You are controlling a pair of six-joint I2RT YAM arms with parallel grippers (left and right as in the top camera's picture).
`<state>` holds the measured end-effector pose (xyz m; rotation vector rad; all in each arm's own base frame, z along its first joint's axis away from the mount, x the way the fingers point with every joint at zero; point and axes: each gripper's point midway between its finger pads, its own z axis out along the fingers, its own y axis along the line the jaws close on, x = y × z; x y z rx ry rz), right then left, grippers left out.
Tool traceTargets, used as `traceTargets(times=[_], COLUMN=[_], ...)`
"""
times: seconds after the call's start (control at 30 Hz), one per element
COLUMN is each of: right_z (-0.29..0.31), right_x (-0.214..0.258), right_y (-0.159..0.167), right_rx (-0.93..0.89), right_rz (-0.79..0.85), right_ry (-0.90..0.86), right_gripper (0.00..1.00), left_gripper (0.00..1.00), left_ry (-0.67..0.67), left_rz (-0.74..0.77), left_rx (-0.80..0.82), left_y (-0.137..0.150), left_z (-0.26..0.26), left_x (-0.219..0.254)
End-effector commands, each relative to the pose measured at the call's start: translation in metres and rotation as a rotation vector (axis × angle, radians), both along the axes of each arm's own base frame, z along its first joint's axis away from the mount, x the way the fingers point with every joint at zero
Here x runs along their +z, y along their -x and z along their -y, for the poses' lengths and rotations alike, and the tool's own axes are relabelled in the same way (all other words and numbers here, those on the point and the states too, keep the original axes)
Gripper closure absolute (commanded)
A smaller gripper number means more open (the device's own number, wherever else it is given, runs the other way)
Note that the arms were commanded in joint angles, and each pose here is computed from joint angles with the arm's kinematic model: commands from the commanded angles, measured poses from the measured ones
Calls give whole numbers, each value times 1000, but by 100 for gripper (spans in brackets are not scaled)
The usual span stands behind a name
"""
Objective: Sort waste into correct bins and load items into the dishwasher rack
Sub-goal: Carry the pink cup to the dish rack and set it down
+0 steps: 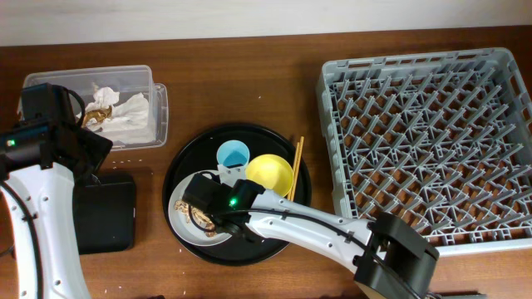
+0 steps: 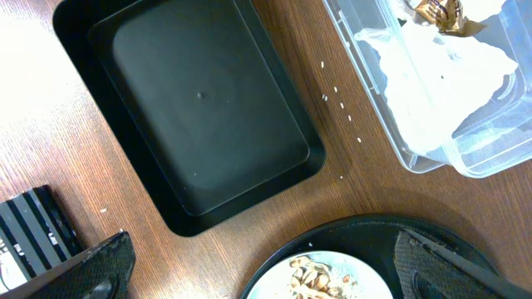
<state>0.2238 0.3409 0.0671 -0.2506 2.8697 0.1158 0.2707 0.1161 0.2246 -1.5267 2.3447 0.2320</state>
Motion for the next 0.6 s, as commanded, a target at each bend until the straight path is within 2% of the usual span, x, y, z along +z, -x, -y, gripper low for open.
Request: traceTargets(times=[0.0,0.13,0.23,0.27,0.3,0.4,0.57], right_z=[-2,-2,0,-1,-1,7,41], right_x=[1,1,6,11,14,37,116], right_y=[-3,-3,-3,-3,-3,-8,-24], right_rx=[-11,-11,-2,-2,-2,-10,-33], right_rz=[25,24,20,19,19,39,60], right_ry=[6,7,20,21,23,68,133], right_gripper=[69,84,85,94,96,96,96], left_gripper=[1,1,1,1,1,1,1], left_ry=[-8,-8,-8,-8,-8,-8,-8], left_rz=[-2,-2,-2,-2,-2,-2,-2], left_rx=[0,0,0,0,0,0,0], left_y=[0,0,0,0,0,0,0], left_z=[-2,-2,-2,-2,-2,-2,-2], left_x=[0,0,0,0,0,0,0])
